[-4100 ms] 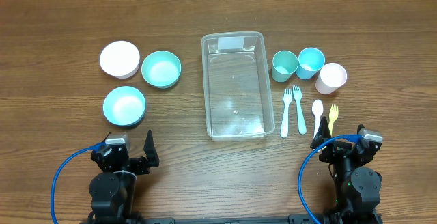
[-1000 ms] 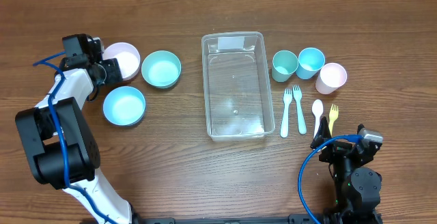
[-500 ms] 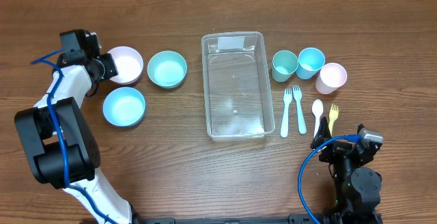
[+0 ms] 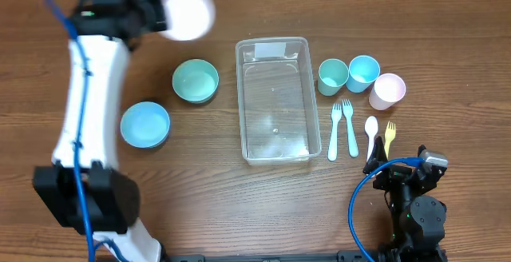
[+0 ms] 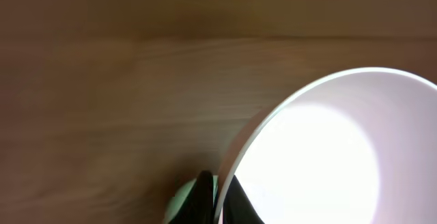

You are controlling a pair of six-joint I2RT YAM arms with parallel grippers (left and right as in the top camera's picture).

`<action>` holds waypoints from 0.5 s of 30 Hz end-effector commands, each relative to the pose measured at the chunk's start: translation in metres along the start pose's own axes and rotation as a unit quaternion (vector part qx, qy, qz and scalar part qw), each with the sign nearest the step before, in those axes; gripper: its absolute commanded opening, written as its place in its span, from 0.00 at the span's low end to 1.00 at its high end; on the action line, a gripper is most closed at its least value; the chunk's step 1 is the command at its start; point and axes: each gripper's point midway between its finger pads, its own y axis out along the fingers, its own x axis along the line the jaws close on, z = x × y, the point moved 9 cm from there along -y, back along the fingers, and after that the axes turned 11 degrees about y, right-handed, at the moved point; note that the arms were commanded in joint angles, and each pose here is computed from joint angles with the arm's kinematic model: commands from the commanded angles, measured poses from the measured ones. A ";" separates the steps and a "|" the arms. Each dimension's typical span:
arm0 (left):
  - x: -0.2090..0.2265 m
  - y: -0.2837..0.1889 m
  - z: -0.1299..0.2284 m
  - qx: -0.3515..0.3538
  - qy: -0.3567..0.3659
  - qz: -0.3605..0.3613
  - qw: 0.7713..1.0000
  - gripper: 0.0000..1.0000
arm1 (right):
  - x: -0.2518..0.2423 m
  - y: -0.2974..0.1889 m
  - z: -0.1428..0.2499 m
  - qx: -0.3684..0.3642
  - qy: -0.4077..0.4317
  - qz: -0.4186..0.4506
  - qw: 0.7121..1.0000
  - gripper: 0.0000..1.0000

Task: Pack container
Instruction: 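Carry the white bowl into the clear container and release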

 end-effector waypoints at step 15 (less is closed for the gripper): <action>-0.152 0.054 0.044 0.112 -0.041 -0.004 0.993 0.04 | 0.000 0.000 -0.001 -0.005 0.001 -0.002 1.000 1.00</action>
